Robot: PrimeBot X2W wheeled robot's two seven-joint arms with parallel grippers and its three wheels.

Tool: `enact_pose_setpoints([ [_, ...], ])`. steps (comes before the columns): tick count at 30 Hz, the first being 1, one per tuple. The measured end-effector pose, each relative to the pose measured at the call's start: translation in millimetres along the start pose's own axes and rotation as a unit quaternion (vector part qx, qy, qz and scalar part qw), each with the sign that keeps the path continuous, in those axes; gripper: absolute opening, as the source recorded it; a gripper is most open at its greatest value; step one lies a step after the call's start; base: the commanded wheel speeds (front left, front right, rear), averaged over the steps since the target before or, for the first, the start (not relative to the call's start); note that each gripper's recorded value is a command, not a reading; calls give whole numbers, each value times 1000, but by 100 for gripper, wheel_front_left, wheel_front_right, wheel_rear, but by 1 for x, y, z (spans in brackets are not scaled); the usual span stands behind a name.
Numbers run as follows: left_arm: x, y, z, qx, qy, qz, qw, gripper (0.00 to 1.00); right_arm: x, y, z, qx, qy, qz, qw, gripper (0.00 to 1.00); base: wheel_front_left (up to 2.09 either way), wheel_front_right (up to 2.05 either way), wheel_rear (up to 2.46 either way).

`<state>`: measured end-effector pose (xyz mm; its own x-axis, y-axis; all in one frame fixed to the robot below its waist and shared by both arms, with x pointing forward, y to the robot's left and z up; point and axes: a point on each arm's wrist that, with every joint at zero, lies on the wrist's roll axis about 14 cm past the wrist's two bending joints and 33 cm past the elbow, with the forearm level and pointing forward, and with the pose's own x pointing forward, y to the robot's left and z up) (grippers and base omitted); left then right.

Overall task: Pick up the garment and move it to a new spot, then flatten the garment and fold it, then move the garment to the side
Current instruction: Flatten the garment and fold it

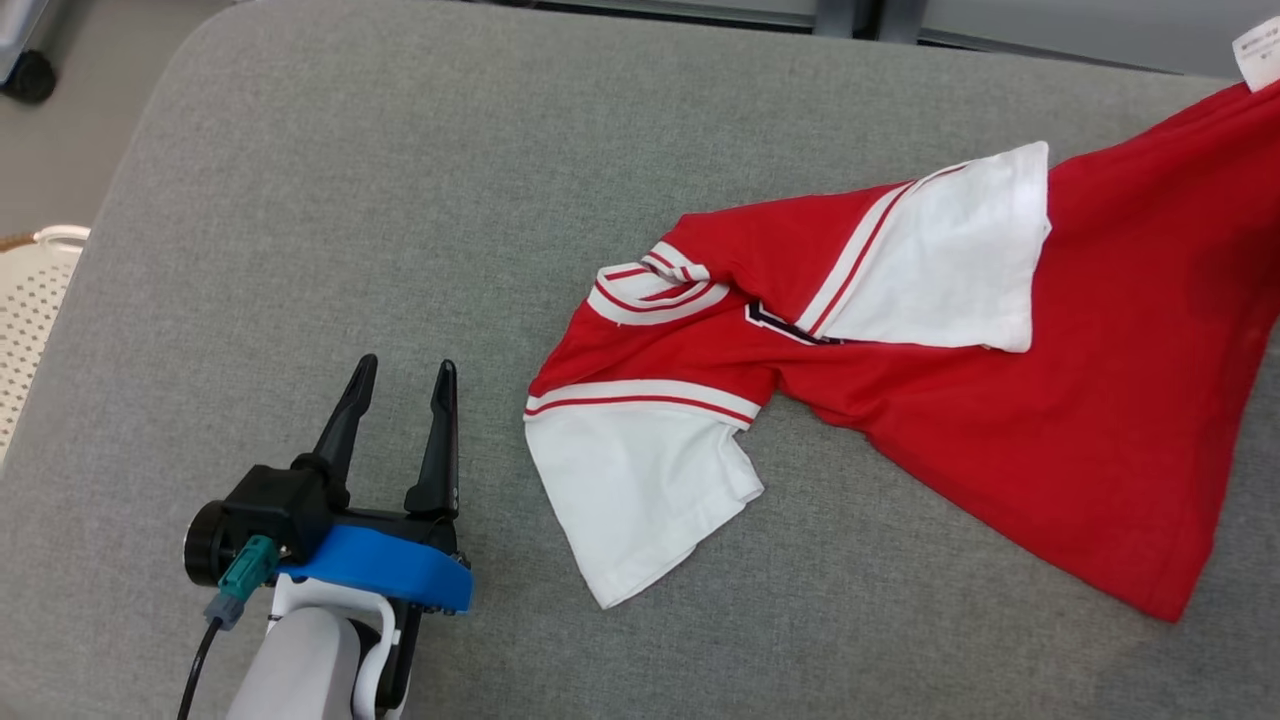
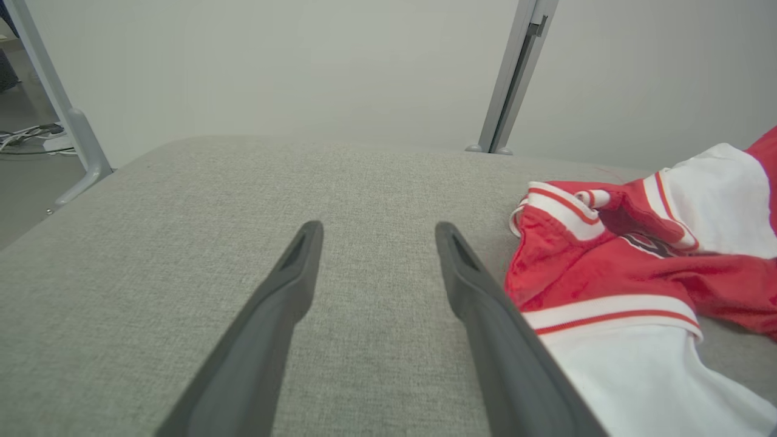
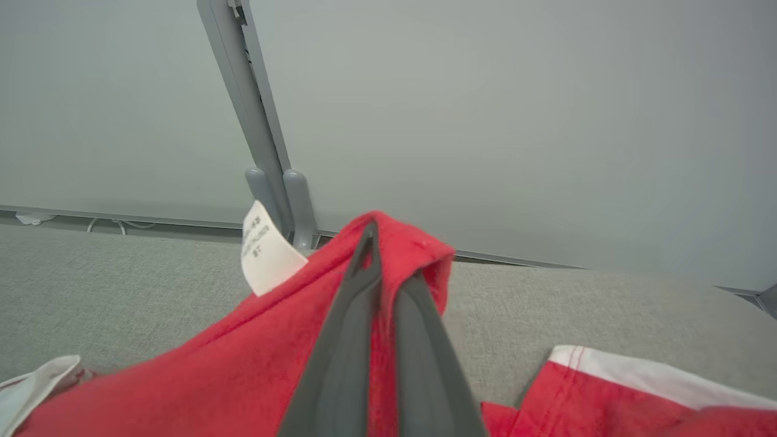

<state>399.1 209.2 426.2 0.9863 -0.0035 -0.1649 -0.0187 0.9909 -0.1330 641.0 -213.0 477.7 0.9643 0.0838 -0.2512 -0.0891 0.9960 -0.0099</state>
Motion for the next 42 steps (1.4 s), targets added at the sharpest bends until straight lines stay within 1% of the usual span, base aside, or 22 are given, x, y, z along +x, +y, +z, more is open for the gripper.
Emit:
enact_pose_setpoints([
  [1, 0, 2, -2, 0, 2, 3, 1000, 100, 4, 4, -2, -6, -1, 4, 1000, 22, 0, 0, 0],
  [2, 1, 3, -3, 1, 5, 6, 1000, 100, 7, 7, -5, -17, -4, 8, 1000, 95, 0, 0, 0],
  [3, 1, 3, -3, 1, 5, 6, 1000, 100, 7, 7, -5, -17, -4, 8, 1000, 100, 0, 0, 0],
  [4, 1, 5, -7, 1, 10, 8, 1000, 100, 11, 10, -5, -13, -18, 8, 1000, 100, 0, 0, 0],
  [9, 2, 2, -4, 1, 6, 3, 1000, 100, 4, 19, -12, -16, -4, 11, 1000, 100, 0, 0, 0],
  [13, 1, -2, 7, 2, -8, -5, 1000, 100, -11, 23, 8, -18, -36, 13, 999, 100, 0, 0, 0],
  [17, -6, -8, 16, 1, -22, -14, 1000, 100, -35, 37, 28, -12, -68, 26, 997, 100, 0, 0, 0],
  [18, -8, -9, 18, 2, -25, -17, 1000, 100, -42, 37, 33, -11, -74, 26, 997, 100, 0, 0, 0],
  [19, -12, -13, 22, 1, -31, -23, 999, 100, -57, 34, 40, -18, -84, 24, 996, 100, 0, 0, 0],
  [20, -12, -13, 22, 1, -31, -23, 999, 100, -57, 34, 40, -18, -84, 24, 996, 100, 0, 0, 0],
  [23, -19, -20, 26, 1, -39, -33, 999, 100, -80, 25, 51, -16, -101, 14, 995, 100, 0, 0, 0],
  [24, -21, -21, 27, 1, -41, -37, 998, 100, -88, 20, 48, -14, -97, 8, 995, 100, 0, 0, 0],
  [26, -24, -26, 29, 0, -44, -44, 998, 100, -105, 11, 30, -12, -71, -4, 997, 100, 0, 0, 0],
  [30, -28, -39, 36, -1, -56, -62, 997, 100, -134, 1, 22, 0, -74, -16, 997, 100, 0, 0, 0],
  [33, -32, -46, 38, -3, -60, -71, 996, 100, -155, 2, -5, 5, -57, -15, 998, 100, 0, 0, 0],
  [37, -35, -54, 44, -7, -70, -81, 994, 100, -180, 5, -22, 34, -73, -12, 997, 100, 0, 0, 0],
  [40, -38, -56, 44, -11, -72, -83, 994, 100, -201, 18, -49, 64, -69, -1, 996, 100, 0, 0, 0],
  [42, -40, -59, 41, -12, -69, -87, 994, 100, -215, 12, -54, 89, -82, -13, 993, 100, 0, 0, 0],
])
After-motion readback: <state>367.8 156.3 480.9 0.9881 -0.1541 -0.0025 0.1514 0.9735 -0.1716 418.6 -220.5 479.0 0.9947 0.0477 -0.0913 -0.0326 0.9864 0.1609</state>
